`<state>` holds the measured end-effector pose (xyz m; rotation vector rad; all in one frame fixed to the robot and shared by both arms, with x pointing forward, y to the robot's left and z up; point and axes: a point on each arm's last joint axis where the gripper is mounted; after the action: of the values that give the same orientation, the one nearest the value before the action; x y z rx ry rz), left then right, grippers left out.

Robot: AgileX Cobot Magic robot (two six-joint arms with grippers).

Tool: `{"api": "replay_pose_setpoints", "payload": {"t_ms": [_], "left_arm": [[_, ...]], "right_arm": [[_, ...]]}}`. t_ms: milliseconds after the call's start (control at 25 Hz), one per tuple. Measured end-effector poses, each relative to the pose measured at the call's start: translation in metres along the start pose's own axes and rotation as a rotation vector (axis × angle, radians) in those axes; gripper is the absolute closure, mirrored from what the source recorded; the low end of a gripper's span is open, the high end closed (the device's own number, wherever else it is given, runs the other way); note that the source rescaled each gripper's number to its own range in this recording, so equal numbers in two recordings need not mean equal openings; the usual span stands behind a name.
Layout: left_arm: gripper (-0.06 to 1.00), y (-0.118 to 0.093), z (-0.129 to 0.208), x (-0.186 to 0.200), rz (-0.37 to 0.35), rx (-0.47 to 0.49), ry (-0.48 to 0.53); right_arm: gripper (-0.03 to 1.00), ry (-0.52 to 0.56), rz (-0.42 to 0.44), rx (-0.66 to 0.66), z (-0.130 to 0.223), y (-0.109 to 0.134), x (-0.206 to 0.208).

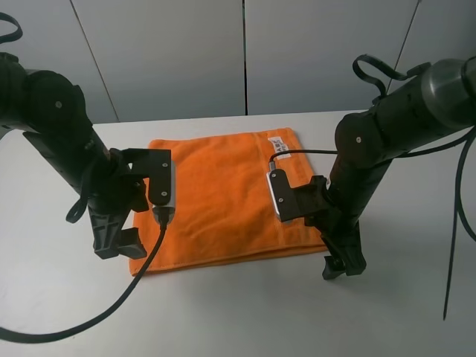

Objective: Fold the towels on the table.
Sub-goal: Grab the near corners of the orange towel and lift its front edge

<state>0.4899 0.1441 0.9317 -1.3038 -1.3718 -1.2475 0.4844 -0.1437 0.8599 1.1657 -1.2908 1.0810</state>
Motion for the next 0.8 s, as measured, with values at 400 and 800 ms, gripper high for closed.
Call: {"api": "replay_pose_setpoints", "payload": {"t_ms": [400,800], "left_arm": [[-0.05,-0.005,-0.017,-0.001,-0.059,0.025,0.008],[-0.05,-0.029,0.002,-0.023,-0.004,0.039,0.061]], "right_arm": [[-0.03,-0.002,0.003,0.0,0.0,0.0,0.0],[-0.03,-0.003,0.004,-0.002,0.0,0.0,0.0]]}}
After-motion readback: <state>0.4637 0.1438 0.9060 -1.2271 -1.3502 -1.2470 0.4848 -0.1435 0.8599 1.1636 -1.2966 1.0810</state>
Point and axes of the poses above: a point on each arm's last joint axis where the gripper is mounted, x pointing back along that axis away from the gripper, y along the wrist's bending axis when the last joint is at zero, z = x × y, and after that the axes turned 13 degrees about -x, right-handed
